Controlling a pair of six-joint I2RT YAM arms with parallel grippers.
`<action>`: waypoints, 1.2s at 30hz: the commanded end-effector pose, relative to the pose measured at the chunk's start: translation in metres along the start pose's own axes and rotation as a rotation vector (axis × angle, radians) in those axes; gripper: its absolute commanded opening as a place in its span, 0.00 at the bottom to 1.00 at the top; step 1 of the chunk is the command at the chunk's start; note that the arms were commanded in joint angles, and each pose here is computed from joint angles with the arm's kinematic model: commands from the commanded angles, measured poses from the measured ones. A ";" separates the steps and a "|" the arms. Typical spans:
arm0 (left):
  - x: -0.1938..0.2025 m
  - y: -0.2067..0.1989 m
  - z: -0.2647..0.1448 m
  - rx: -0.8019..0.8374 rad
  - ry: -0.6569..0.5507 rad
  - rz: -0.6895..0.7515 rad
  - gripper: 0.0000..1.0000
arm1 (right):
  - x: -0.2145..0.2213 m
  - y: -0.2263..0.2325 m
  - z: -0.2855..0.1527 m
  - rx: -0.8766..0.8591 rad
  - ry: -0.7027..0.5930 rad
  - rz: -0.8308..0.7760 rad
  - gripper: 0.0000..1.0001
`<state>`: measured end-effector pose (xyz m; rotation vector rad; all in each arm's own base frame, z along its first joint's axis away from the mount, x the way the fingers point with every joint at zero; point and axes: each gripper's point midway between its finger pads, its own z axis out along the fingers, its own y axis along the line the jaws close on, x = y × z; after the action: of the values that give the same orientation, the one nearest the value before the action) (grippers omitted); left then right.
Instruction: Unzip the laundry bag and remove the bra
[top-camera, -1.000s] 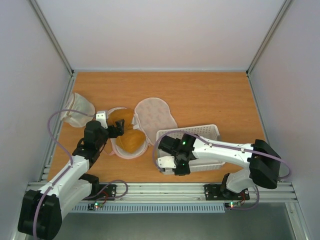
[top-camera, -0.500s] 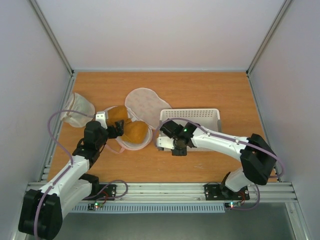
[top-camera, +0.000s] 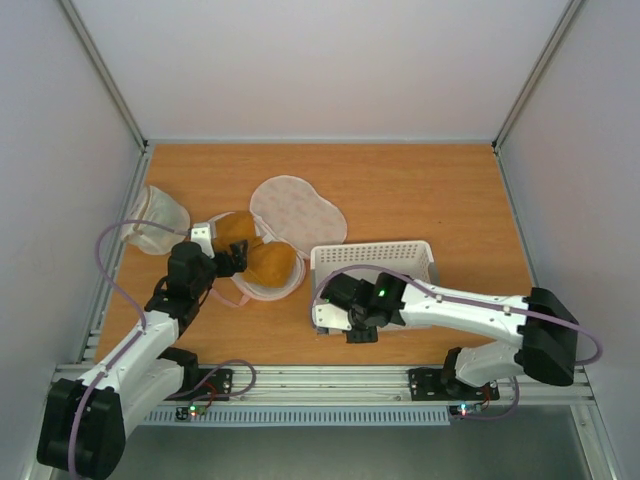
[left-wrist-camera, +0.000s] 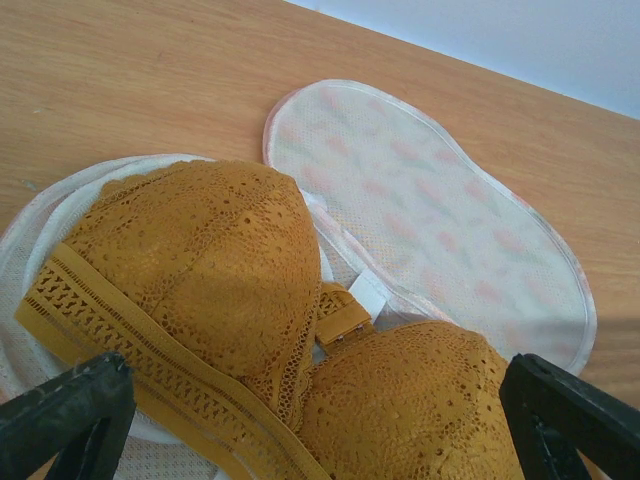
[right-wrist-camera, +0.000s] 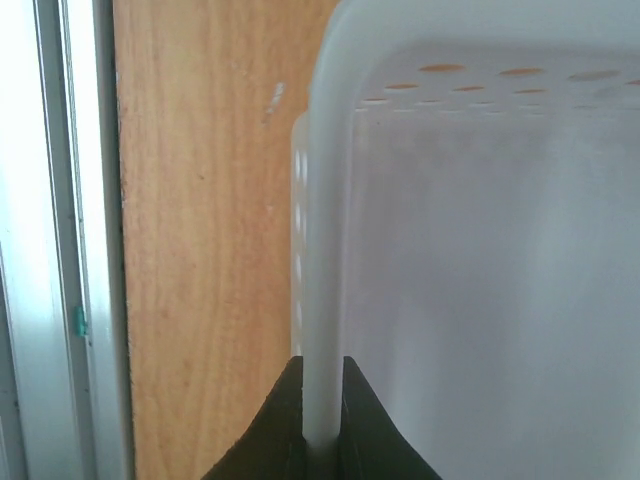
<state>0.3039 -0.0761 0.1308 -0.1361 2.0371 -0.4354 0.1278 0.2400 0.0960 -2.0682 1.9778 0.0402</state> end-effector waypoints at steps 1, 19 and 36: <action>-0.005 0.000 0.000 0.008 -0.031 -0.001 0.99 | 0.000 0.010 0.020 -0.016 0.018 0.069 0.01; -0.024 -0.006 -0.004 0.030 -0.079 -0.005 0.99 | -0.050 -0.043 -0.050 0.189 -0.152 0.129 0.98; -0.070 0.007 -0.014 0.054 0.445 -0.016 0.98 | -0.152 -0.216 -0.077 0.223 -0.600 1.058 0.80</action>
<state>0.3519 -0.0350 0.2195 -0.1876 2.1604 -0.4826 0.3338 0.3424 0.2871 -0.6080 2.0566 0.3262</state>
